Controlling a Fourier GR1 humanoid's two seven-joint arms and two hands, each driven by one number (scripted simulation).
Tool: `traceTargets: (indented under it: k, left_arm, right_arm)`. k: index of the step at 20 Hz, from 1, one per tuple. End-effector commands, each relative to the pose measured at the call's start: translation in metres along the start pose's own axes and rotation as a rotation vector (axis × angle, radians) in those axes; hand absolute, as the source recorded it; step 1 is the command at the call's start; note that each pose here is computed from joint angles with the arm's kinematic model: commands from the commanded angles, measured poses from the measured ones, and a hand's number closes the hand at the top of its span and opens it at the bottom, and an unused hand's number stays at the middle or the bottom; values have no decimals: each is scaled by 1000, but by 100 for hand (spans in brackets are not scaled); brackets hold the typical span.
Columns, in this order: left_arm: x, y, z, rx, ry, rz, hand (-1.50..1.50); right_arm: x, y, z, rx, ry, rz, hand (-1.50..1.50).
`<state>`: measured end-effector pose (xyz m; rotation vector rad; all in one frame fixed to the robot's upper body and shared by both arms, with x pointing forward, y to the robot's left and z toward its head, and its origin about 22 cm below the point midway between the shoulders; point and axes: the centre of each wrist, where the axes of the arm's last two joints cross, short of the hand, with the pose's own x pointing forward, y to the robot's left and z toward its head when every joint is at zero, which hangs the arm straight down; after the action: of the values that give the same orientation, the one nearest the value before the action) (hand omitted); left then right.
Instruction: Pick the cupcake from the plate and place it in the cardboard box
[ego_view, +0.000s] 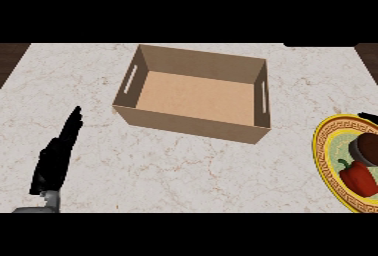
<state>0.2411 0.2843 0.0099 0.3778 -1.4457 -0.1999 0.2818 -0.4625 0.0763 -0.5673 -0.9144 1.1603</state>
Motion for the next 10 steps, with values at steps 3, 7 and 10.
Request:
traceTargets:
  k: [3,7,10]
  left_arm:
    - [-9,3,7,-3,-4,4,0]
    - [-6,-11,-6,9,6,-1,0]
    - [8,1,15,15,-5,15,0]
  right_arm:
    - [6,9,2,11,10,-5,-150]
    - [0,22,0,28,0,30,-150]
    - [8,25,-18,36,13,46,-150]
